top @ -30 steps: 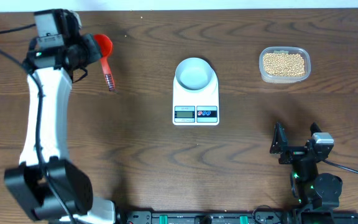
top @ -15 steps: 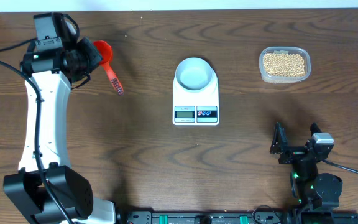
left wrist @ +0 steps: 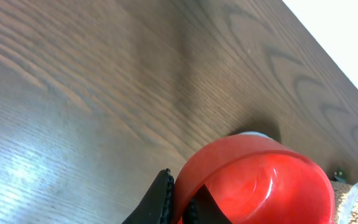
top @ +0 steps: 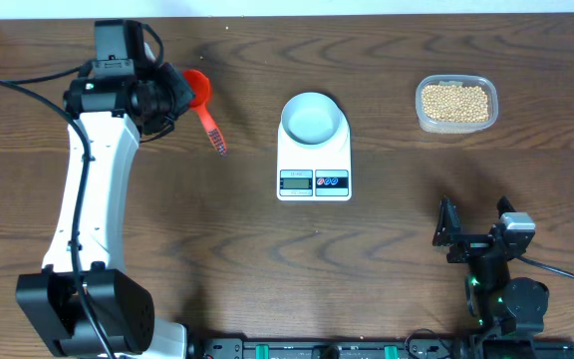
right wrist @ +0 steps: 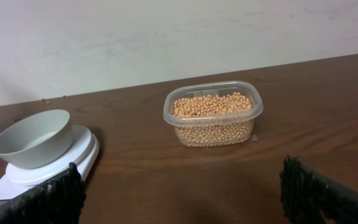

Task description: Scoop item into bowl and weigh 50g on scale

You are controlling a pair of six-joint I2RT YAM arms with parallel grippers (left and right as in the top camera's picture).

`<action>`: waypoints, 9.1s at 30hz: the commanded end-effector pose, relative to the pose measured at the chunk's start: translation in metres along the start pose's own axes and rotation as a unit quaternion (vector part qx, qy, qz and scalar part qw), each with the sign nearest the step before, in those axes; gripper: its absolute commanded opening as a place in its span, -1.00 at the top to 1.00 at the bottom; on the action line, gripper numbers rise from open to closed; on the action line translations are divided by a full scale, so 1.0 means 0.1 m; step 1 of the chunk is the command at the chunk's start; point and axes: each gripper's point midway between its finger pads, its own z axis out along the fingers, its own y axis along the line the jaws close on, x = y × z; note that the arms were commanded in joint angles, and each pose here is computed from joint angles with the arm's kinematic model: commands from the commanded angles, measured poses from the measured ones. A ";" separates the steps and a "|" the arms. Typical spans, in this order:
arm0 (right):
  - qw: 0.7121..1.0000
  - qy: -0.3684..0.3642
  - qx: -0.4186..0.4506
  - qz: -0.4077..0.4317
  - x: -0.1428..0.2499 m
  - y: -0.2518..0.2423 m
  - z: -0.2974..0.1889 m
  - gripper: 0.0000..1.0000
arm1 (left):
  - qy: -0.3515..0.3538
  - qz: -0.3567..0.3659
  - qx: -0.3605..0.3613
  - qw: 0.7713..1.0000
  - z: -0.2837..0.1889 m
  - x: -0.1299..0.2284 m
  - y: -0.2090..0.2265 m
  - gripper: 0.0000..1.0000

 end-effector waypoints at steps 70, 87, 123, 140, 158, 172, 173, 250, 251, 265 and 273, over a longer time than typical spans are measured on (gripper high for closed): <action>0.798 0.260 -0.512 0.185 -1.22 2.03 0.58 -0.98 | 0.141 -0.260 -0.007 0.955 -0.01 1.28 -0.85 0.86; 0.791 0.336 -0.454 0.237 -0.71 2.35 0.90 -0.68 | 0.120 -0.291 -0.022 0.949 0.00 1.47 -0.99 0.85; 0.816 0.362 -0.368 0.261 -0.46 2.58 0.96 0.53 | 0.132 -0.284 -0.027 0.949 -0.02 1.63 -1.05 0.85; 0.816 0.361 -0.367 0.262 -0.46 2.57 0.97 0.98 | 0.136 -0.279 -0.028 0.950 -0.03 1.66 -1.06 0.83; 0.836 0.359 -0.300 0.287 -0.43 2.07 1.21 0.97 | 0.121 -0.189 -0.021 0.974 -0.01 1.60 -1.02 -0.31; 0.871 0.348 -0.236 0.255 -0.51 1.53 1.25 0.97 | 0.086 0.124 0.044 0.988 0.02 1.36 -1.11 -0.31; 0.876 0.347 -0.228 0.244 -0.54 1.49 1.22 0.97 | 0.083 0.145 0.048 0.985 0.02 1.35 -1.12 -0.31; 0.913 0.375 -0.080 0.138 -0.74 0.59 0.76 0.98 | 0.142 0.392 -0.018 0.909 1.27 2.96 -1.06 -0.96; 0.913 0.375 -0.080 0.138 -0.74 0.59 0.76 0.98 | 0.140 0.392 -0.015 0.909 1.30 2.98 -1.05 -0.96; 0.913 0.377 -0.080 0.136 -0.73 0.59 0.75 0.98 | 0.115 0.393 0.018 0.912 1.39 2.96 -1.18 -0.96; 0.912 0.379 -0.079 0.137 -0.72 0.59 0.74 0.98 | 0.115 0.393 0.017 0.912 1.39 2.97 -1.17 -0.95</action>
